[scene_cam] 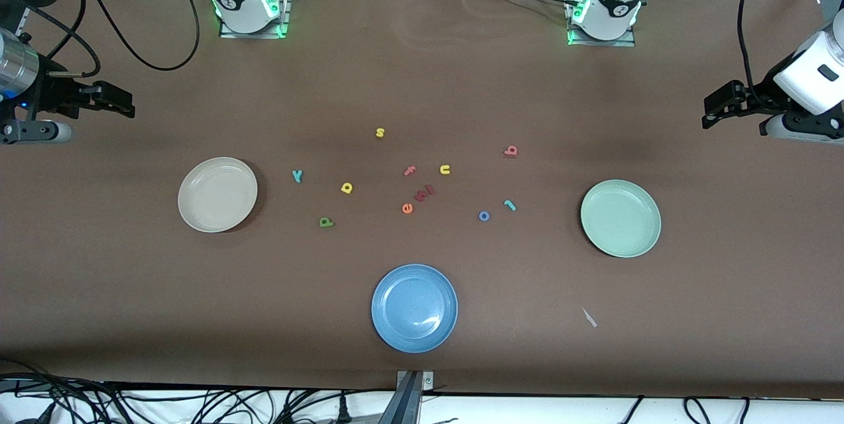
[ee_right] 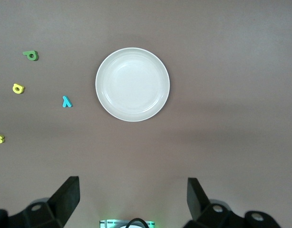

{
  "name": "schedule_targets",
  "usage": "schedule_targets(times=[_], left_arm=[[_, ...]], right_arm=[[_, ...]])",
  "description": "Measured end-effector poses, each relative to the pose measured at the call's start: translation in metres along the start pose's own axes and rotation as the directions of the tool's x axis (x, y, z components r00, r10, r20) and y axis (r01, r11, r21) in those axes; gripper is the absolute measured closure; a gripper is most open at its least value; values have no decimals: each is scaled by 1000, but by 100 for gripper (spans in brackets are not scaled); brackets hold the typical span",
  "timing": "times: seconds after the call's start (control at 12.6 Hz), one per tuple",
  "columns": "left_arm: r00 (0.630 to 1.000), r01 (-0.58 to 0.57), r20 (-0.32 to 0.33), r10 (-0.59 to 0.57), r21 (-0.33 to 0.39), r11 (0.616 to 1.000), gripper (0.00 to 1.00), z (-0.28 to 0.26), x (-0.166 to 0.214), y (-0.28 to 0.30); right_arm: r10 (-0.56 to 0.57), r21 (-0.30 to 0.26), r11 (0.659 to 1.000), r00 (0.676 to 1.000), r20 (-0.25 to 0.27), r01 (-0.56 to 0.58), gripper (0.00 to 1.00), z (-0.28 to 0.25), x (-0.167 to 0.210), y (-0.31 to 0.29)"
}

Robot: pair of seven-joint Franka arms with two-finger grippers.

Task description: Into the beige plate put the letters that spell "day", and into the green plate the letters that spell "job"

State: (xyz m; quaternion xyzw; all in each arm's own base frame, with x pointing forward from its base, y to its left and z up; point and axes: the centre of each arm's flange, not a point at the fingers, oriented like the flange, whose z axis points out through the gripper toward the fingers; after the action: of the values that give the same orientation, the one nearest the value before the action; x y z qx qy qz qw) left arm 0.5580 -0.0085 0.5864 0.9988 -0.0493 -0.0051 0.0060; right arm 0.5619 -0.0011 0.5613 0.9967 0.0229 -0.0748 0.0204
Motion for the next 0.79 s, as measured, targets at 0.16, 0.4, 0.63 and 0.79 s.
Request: schedule_targets(times=[0.16,0.4,0.63,0.79], left_arm=[[1000,0,0,0,0,1000,0,0,0,0],[1000,0,0,0,0,1000,0,0,0,0],[1000,0,0,0,0,1000,0,0,0,0],[1000,-1,9,1,-1,1000,0,1,-1,0]], right_arm=[[0,0,1000,1000,0,0,0,0,0,0],[-4,1,1000,1000,0,4,0,0,0,-2],[-19,-1,1000,1000,-1,19,0,0,0,-11],[-26,-2,1000,1000,-1,26,0,-1,0,-15]])
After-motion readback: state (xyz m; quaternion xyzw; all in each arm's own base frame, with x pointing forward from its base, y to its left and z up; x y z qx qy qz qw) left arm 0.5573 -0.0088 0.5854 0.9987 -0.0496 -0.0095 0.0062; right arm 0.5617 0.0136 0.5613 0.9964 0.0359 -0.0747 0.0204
